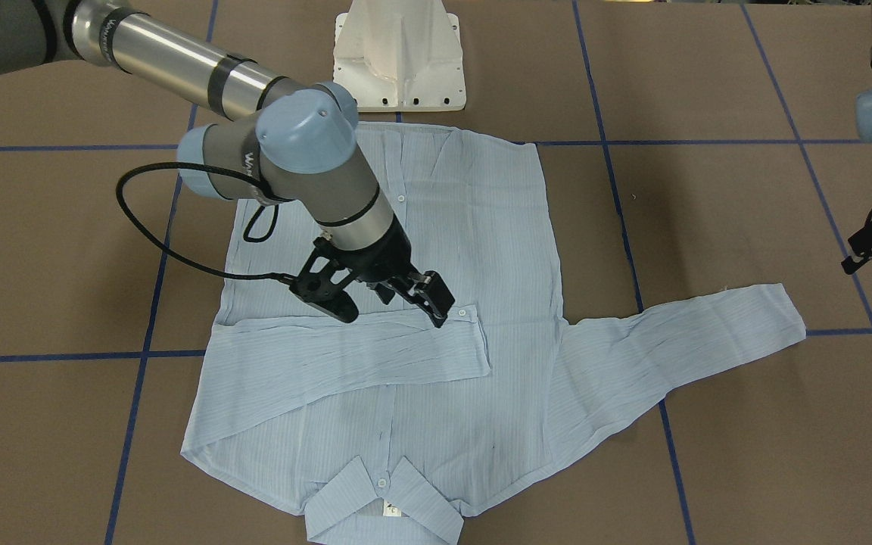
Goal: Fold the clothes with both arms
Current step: 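Release the sleeve on the shirt body and lift the right gripper away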
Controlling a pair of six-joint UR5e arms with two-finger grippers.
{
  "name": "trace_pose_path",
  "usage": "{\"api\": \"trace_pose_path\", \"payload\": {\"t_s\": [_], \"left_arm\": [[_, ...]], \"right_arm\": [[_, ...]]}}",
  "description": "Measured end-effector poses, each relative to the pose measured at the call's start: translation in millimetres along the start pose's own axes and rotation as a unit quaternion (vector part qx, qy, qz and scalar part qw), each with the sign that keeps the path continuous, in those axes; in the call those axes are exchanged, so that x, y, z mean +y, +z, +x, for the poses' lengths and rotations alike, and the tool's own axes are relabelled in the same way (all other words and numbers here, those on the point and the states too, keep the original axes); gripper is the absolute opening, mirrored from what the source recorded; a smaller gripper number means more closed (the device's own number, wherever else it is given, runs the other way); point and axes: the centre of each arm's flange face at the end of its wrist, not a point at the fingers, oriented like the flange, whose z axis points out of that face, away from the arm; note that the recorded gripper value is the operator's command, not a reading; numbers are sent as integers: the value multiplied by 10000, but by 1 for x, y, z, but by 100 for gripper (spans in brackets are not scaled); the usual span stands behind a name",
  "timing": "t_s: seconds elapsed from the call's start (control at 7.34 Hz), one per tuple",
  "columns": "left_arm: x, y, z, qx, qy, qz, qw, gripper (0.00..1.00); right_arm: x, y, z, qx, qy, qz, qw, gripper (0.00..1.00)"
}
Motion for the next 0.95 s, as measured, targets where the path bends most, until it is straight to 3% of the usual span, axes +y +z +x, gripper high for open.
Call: {"api": "trace_pose_path", "payload": {"t_s": [0.27, 0.68, 0.95], "left_arm": [[-7, 44, 17, 145, 180, -98, 9997, 97], [-21, 81, 31, 48, 110, -225, 9997, 82], [-25, 98, 33, -113, 112, -235, 9996, 60]], "right_arm": [[-46, -44, 63, -15, 24, 44, 10000, 98], [-95, -83, 124, 103, -193, -26, 9998, 97], [-104, -85, 138, 155, -200, 22, 9997, 97]]}}
